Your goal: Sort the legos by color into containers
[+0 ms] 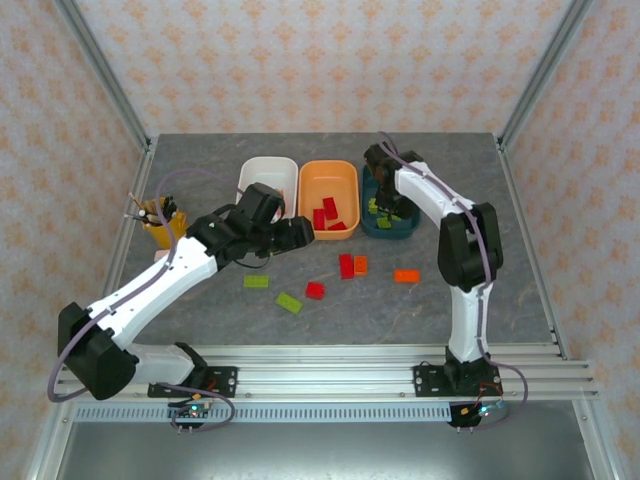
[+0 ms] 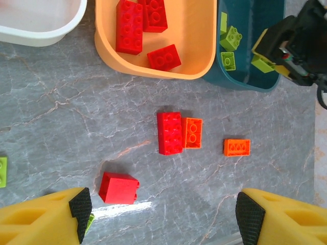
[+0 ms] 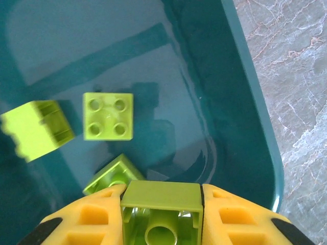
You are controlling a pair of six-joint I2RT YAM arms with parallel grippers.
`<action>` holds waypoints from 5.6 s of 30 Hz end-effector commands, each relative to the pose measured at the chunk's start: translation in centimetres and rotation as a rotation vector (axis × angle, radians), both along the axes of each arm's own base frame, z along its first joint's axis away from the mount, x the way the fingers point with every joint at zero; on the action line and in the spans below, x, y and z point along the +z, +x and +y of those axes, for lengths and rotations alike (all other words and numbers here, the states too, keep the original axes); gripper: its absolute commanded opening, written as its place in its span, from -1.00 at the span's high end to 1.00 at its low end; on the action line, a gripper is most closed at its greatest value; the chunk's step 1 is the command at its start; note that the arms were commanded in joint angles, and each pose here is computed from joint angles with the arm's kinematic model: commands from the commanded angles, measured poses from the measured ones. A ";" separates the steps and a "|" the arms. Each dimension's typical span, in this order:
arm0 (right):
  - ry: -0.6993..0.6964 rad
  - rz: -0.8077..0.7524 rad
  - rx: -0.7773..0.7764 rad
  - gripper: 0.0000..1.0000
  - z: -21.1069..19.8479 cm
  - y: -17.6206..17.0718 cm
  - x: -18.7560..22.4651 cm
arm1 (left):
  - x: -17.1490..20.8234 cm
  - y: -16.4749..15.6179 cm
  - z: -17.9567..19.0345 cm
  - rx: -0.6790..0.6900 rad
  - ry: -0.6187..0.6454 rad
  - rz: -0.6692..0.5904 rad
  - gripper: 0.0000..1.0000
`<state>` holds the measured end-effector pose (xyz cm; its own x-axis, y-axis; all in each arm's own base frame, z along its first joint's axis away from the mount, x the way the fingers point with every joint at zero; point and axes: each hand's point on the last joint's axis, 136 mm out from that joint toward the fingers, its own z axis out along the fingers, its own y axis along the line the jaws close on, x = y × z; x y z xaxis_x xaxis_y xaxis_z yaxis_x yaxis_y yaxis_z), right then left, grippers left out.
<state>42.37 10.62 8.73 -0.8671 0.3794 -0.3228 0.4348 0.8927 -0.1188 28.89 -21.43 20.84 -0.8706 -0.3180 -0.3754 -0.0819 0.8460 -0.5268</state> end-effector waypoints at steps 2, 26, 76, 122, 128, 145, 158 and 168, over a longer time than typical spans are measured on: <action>-0.067 0.026 -0.010 0.55 -1.3 0.6 -0.3 | 2.4 1.4 -0.6 0.019 -0.028 -0.076 -0.55; 0.077 -0.235 0.111 -0.24 2.9 0.1 12.0 | 0.6 -0.3 1.2 0.008 0.069 -0.020 -0.55; 0.792 -0.106 0.302 -0.95 6.4 -24.4 8.3 | -18.1 -3.9 -4.9 -0.306 0.541 0.313 -0.02; 0.691 -0.412 0.222 -0.86 7.7 -13.7 15.3 | -13.8 15.8 -8.7 -0.101 0.178 0.311 0.09; 0.682 -0.403 0.226 -0.86 7.7 -13.5 15.1 | -13.6 15.8 -8.4 -0.099 0.180 0.306 -0.27; 0.475 -0.371 0.268 -0.73 5.0 -13.8 15.3 | 0.5 13.4 -3.6 0.020 0.177 0.063 -0.34; 0.307 -0.207 0.316 -0.49 5.2 -16.0 11.6 | 3.2 3.6 3.9 0.105 0.171 -0.002 -0.35; 0.286 -0.135 0.232 -0.44 4.6 -17.5 6.7 | -1.4 -5.1 7.3 0.109 0.082 0.050 -0.41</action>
<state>25.03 15.97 15.86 -0.9131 0.2318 -0.3354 0.1693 0.9639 0.2054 24.55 -14.48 20.21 -0.8583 -0.3421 -0.3824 -0.1701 0.8929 -0.4170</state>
